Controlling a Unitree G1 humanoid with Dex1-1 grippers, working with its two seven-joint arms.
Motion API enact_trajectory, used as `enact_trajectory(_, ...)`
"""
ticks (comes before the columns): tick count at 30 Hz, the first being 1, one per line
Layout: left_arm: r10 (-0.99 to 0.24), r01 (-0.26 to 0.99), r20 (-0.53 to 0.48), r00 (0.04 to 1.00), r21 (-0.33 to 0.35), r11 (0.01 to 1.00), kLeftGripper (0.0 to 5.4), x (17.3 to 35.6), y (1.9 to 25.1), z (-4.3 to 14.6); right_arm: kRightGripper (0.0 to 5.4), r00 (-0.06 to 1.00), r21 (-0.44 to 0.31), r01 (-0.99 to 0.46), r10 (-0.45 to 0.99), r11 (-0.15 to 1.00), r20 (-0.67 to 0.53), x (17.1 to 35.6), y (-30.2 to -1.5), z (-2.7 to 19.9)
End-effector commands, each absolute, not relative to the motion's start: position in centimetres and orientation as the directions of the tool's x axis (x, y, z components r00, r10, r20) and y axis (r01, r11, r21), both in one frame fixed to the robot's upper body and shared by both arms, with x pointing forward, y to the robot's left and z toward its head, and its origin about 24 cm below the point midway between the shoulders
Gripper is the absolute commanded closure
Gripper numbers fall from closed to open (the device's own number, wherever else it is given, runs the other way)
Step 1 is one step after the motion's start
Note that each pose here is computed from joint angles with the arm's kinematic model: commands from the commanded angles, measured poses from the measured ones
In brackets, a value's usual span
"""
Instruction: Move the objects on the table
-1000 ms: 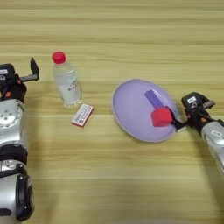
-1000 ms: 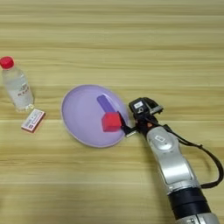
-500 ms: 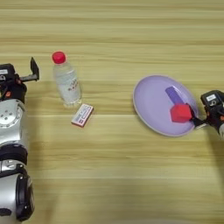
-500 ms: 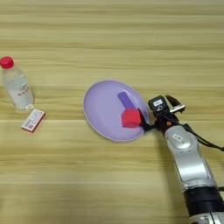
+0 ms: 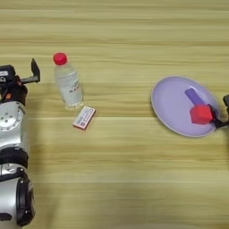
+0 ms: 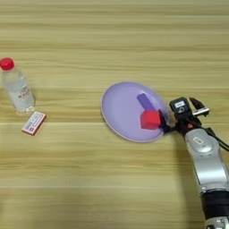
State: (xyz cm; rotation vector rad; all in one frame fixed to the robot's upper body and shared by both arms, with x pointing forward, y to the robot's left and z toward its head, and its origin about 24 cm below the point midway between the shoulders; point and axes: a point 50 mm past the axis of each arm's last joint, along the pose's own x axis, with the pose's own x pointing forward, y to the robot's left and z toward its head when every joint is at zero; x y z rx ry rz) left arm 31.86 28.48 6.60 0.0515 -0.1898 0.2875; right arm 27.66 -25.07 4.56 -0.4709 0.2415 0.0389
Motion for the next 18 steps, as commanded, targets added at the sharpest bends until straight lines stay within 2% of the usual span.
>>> enact_trajectory(1,0.272,-0.282,0.189,0.944,0.029,0.959,0.0,32.0,28.3,6.7,0.01,0.981,-0.381,-0.119,0.048,0.917,-0.19,27.9,-23.9,5.5)
enact_trajectory(8,0.273,-0.283,0.189,0.943,0.029,0.959,0.0,32.0,28.3,6.7,0.01,0.989,-0.278,-0.131,0.107,0.952,-0.097,28.1,-22.8,6.4)
enact_trajectory(18,0.274,-0.285,0.19,0.943,0.028,0.958,0.0,31.9,28.4,6.7,0.01,0.999,-0.166,-0.029,0.032,0.986,0.017,28.6,-24.0,8.0)
